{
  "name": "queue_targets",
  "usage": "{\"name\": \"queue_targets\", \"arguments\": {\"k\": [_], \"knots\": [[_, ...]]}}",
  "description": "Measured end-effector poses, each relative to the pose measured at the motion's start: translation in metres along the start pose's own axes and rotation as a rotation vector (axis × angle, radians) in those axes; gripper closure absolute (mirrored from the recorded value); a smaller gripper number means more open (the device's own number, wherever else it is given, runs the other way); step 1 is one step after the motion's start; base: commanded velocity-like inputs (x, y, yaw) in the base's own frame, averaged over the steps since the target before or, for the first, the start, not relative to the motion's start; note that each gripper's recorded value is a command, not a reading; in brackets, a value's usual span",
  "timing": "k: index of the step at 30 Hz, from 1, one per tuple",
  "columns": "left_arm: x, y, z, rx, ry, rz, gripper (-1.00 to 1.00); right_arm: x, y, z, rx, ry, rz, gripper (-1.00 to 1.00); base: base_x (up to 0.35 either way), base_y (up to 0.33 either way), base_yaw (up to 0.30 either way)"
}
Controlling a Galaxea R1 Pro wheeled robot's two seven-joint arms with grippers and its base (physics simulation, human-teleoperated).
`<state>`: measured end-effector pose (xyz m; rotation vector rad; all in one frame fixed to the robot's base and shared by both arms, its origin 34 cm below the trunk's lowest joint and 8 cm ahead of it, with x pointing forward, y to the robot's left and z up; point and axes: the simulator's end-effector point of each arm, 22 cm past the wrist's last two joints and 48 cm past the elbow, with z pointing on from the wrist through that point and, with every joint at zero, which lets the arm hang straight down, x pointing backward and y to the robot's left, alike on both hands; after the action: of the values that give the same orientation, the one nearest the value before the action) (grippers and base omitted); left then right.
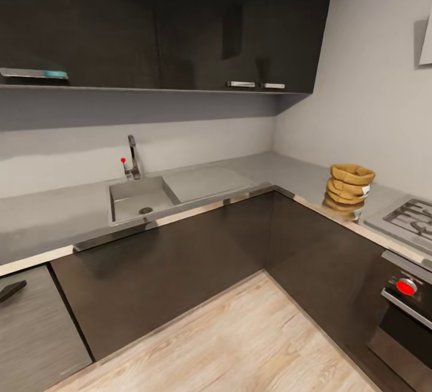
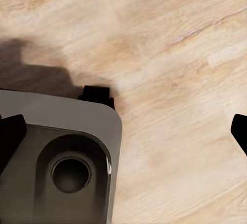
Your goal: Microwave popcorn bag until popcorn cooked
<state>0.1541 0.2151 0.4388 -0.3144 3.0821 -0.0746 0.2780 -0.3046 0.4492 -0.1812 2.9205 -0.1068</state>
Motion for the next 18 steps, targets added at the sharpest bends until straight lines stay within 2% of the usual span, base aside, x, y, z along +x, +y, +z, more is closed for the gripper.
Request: {"name": "queue_targets", "arguments": {"k": [18], "knots": [[0.0001,-0.0005,0.0000,0.001,-0.001,-0.001,-1.00,0.0003,0.0002,0.0000,0.002,0.002,-0.003,-1.00,0.310,0.155,0.000]]}}
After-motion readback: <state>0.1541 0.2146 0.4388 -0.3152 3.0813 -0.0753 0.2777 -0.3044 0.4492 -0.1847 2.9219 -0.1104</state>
